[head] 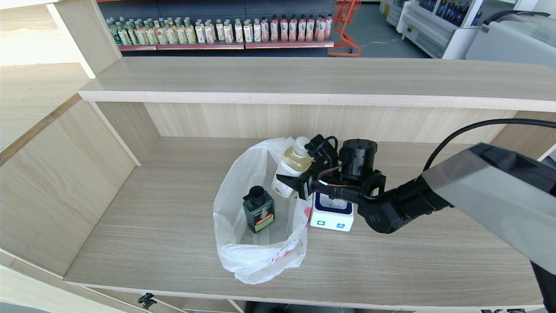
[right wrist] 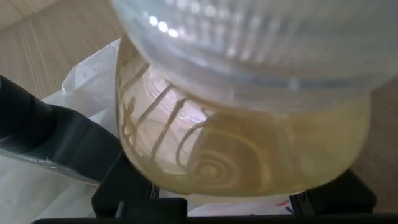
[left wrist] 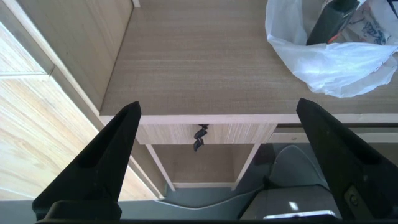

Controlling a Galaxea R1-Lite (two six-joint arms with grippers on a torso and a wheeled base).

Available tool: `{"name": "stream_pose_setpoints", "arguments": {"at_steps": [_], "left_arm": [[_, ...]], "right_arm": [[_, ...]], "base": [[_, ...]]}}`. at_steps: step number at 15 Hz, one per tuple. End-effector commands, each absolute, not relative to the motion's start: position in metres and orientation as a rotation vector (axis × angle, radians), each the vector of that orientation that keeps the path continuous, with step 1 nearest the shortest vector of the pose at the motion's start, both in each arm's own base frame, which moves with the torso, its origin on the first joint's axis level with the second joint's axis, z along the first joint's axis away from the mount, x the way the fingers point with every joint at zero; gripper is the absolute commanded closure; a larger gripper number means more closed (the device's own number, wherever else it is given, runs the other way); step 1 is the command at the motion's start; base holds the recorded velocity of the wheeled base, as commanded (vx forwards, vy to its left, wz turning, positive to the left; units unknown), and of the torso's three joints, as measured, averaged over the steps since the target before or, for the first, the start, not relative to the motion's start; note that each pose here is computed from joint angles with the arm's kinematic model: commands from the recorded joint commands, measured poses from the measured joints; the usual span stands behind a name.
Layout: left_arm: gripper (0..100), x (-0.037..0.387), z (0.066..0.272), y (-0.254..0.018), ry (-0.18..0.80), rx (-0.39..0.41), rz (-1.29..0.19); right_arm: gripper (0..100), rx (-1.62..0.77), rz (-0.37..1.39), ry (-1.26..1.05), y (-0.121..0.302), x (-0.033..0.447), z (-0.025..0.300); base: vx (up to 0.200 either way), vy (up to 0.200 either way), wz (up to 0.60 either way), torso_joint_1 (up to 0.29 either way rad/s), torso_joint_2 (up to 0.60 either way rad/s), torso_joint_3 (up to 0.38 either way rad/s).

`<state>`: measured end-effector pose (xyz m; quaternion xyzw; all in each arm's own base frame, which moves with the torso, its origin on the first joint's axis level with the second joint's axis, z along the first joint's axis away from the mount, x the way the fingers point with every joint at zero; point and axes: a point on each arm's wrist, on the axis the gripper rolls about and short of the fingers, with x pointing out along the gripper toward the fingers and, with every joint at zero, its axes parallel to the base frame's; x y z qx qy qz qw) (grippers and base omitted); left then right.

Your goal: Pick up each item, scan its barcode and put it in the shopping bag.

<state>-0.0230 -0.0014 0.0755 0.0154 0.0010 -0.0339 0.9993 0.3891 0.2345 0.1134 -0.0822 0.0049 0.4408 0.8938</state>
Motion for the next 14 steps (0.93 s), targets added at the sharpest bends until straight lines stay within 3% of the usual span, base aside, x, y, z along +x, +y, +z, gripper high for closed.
{"name": "stream_pose_setpoints", "arguments": {"at_steps": [1, 3, 4, 9, 12, 14], "left_arm": [[0, -0.023, 0.075, -0.001, 0.004, 0.031, -0.068], [0, -0.023, 0.075, -0.001, 0.004, 0.031, -0.068], [0, -0.023, 0.075, -0.001, 0.004, 0.031, -0.068], [0, -0.023, 0.075, -0.001, 0.004, 0.031, -0.068], [0, -0.023, 0.075, -0.001, 0.004, 0.031, -0.068], [0, -0.023, 0.075, -0.001, 0.004, 0.031, -0.068]], "right_arm": [[100, -0.173, 0.915, 0.028, 0.235, 0.391, 0.105], [100, -0.173, 0.914, 0.027, 0.235, 0.39, 0.106], [0, -0.173, 0.913, 0.024, 0.234, 0.39, 0.108], [0, -0.164, 0.903, 0.004, 0.227, 0.385, 0.123], [0, -0.033, 0.875, 0.046, 0.193, 0.345, 0.172], [0, 0.004, 0.846, 0.063, 0.171, 0.327, 0.183]], "base": [[0.0, 0.0, 0.0, 0.0, 0.0, 0.0], [0.0, 0.0, 0.0, 0.0, 0.0, 0.0], [0.0, 0.0, 0.0, 0.0, 0.0, 0.0], [0.0, 0.0, 0.0, 0.0, 0.0, 0.0], [0.0, 0.0, 0.0, 0.0, 0.0, 0.0], [0.0, 0.0, 0.0, 0.0, 0.0, 0.0]]}}
